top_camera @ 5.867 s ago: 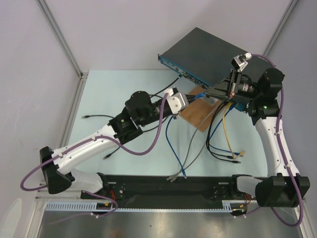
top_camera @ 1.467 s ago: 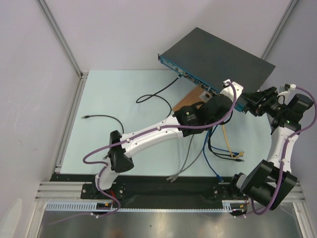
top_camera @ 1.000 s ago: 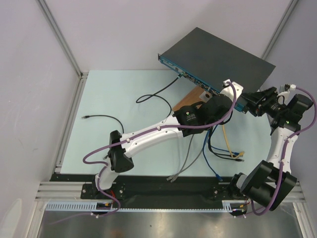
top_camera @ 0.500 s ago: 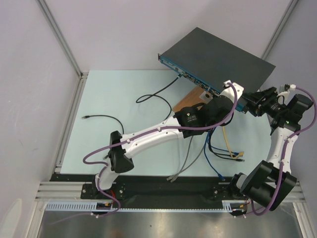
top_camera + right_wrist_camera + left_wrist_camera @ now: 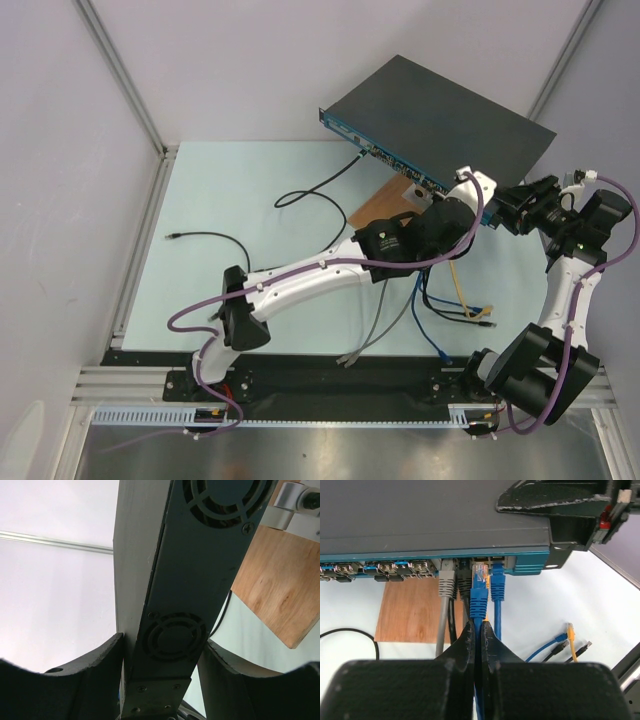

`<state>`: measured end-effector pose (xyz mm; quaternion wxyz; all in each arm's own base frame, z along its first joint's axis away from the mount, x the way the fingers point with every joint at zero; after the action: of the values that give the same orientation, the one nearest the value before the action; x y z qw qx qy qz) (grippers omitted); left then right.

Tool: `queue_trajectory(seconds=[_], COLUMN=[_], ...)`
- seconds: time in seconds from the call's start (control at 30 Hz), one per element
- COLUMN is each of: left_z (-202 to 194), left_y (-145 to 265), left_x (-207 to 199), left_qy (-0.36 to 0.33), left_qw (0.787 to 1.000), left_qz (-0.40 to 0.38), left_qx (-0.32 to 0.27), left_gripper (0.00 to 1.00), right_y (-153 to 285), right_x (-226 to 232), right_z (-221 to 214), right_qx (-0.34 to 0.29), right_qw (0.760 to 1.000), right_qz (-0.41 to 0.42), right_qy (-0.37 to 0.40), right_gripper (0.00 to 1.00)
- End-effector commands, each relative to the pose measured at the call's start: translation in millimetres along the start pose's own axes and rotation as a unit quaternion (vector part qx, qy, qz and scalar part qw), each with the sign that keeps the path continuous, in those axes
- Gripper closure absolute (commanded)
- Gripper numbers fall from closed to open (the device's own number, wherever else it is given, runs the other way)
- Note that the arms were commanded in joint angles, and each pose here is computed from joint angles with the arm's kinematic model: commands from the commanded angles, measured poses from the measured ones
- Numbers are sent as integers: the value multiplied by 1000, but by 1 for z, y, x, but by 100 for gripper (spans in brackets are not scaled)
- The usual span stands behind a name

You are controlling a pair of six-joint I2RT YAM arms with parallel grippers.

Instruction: Insert the plug into the switch port

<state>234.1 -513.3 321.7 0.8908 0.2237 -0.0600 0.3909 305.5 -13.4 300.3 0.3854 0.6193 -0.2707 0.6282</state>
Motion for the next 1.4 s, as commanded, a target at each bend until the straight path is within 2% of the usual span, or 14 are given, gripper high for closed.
queue_trajectory(seconds=[0.0,0.47,1.37], left_z=[36,32,11], left_y=[24,14,-14], left_x=[-17,-1,13], left_qy=[10,4,25], left_qw=[998,998,999], left_qz=[-34,22,31], left_qx=[-54,-50,-19], left_gripper=[100,100,100], right_y=[-8,-8,-8], right_x=[10,11,14], right_z=[-19,-20,-20], right_qx=[52,62,66], right_qw=[997,997,996], right_qz=[20,19,19], right_qy=[47,48,50], right_gripper=[100,100,100])
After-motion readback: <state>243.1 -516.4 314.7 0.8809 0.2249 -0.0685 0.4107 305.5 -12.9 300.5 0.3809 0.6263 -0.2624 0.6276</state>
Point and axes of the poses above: each gripper's point midway between its finger pads, its own y axis back along the fingers, its own x axis along the line the jaws close on, z = x × y, the point moved 2 cm from there along y, back along the fingers, and after that the axes turned 14 degrees about -y, right-handed, at the moved point
